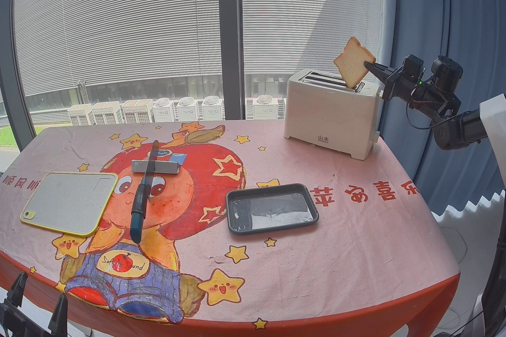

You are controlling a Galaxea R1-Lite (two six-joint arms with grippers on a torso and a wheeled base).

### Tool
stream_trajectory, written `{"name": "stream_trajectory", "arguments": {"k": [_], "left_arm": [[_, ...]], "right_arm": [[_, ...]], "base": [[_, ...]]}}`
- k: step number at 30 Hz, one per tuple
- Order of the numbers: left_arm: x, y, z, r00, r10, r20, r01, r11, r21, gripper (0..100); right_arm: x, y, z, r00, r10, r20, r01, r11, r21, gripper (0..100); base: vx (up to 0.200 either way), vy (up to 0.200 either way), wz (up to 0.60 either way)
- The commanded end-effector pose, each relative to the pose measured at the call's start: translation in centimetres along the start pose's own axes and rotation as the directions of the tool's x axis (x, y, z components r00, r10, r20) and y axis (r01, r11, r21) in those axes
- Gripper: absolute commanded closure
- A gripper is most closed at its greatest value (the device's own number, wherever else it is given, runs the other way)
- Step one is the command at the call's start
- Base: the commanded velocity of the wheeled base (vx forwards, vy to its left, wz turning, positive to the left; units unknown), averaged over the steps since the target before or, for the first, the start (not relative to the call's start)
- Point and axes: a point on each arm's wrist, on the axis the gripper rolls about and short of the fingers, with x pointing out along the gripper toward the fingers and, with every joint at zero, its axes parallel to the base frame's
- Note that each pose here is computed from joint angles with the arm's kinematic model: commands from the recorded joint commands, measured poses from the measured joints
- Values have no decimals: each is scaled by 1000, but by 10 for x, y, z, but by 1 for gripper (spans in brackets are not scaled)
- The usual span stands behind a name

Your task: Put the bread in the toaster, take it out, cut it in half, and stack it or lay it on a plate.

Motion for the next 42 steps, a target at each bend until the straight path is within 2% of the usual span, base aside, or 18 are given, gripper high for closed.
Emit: {"name": "stream_trajectory", "arguments": {"k": [1, 12, 42], "left_arm": [[0, 0, -5, 1000, 0, -1, 0, 1000, 0, 0], [0, 0, -5, 1000, 0, -1, 0, 1000, 0, 0], [0, 0, -5, 1000, 0, -1, 0, 1000, 0, 0]], "right_arm": [[2, 1, -1, 1000, 5, -2, -5, 1000, 2, 100], [8, 0, -16, 1000, 9, -17, -9, 1000, 14, 100], [13, 5, -23, 999, 24, -31, -23, 999, 30, 100]], "base": [[0, 0, 0], [0, 0, 0], [0, 0, 0]]}}
